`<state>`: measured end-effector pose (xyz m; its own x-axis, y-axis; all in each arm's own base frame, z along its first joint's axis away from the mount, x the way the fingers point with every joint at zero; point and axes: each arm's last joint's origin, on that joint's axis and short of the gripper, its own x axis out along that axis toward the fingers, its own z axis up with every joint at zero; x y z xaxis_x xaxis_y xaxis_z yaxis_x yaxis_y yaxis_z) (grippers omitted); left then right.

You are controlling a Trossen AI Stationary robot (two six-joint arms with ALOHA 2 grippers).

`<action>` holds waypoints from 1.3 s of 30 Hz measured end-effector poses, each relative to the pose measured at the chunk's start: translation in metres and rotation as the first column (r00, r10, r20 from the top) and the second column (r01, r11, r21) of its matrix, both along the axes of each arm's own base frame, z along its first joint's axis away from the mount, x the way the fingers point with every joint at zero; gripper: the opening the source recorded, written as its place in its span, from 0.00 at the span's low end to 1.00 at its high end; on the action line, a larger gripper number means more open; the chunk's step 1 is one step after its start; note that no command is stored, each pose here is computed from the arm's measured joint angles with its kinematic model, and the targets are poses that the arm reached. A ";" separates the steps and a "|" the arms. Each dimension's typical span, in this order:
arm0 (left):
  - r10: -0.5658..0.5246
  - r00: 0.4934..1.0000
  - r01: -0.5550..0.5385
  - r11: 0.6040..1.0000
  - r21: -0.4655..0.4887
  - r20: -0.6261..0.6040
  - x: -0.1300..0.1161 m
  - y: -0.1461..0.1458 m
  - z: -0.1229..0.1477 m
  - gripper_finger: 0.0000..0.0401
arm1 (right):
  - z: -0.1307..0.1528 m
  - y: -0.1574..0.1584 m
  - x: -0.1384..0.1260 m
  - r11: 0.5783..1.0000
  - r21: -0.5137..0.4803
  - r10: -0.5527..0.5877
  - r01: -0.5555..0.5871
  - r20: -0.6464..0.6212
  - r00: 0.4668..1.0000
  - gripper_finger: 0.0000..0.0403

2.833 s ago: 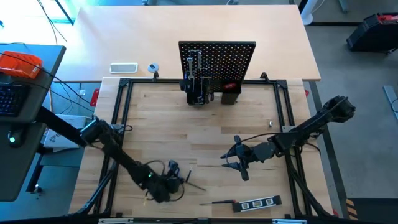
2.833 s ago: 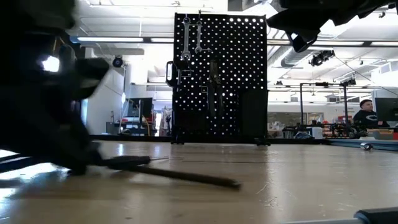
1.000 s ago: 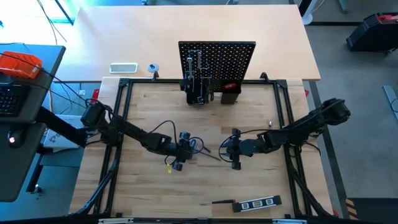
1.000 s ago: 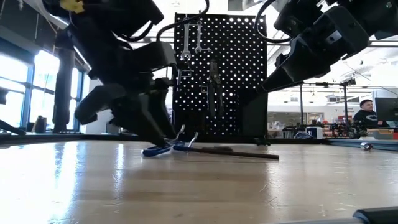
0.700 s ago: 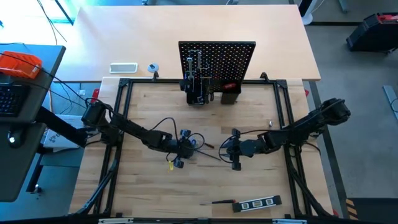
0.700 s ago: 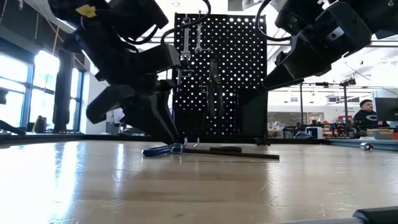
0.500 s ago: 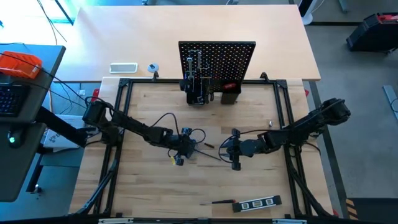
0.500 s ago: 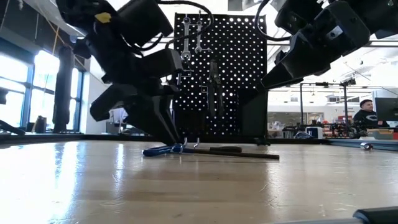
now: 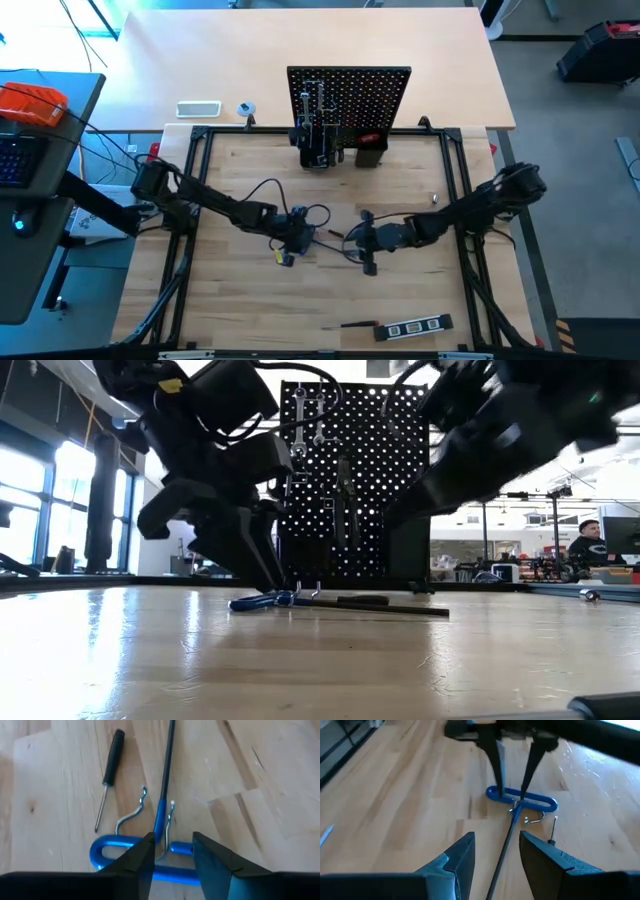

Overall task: Hang tools onto peg board
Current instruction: Put the pick tool into the right bin on the pegboard

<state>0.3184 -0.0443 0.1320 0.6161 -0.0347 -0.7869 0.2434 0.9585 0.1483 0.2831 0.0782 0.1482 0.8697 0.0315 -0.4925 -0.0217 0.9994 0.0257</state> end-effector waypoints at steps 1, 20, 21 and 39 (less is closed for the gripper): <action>0.004 1.000 -0.004 1.000 -0.004 -0.005 -0.001 0.000 0.002 0.32 | -0.005 -0.003 0.004 1.000 0.009 0.000 0.000 0.006 1.000 0.37; 0.072 0.996 -0.075 0.996 -0.046 -0.058 -0.021 0.002 0.030 0.39 | -0.073 -0.014 0.063 0.998 0.036 -0.038 0.044 -0.147 0.988 0.33; 0.072 0.996 -0.074 0.996 -0.046 -0.054 -0.021 0.002 0.030 0.39 | -0.075 -0.016 0.065 0.998 0.035 -0.045 0.050 -0.153 0.987 0.31; 0.129 0.988 -0.126 0.991 0.039 -0.089 -0.027 0.006 0.031 0.39 | -0.052 -0.017 0.063 0.993 -0.069 -0.102 0.091 -0.177 0.979 0.01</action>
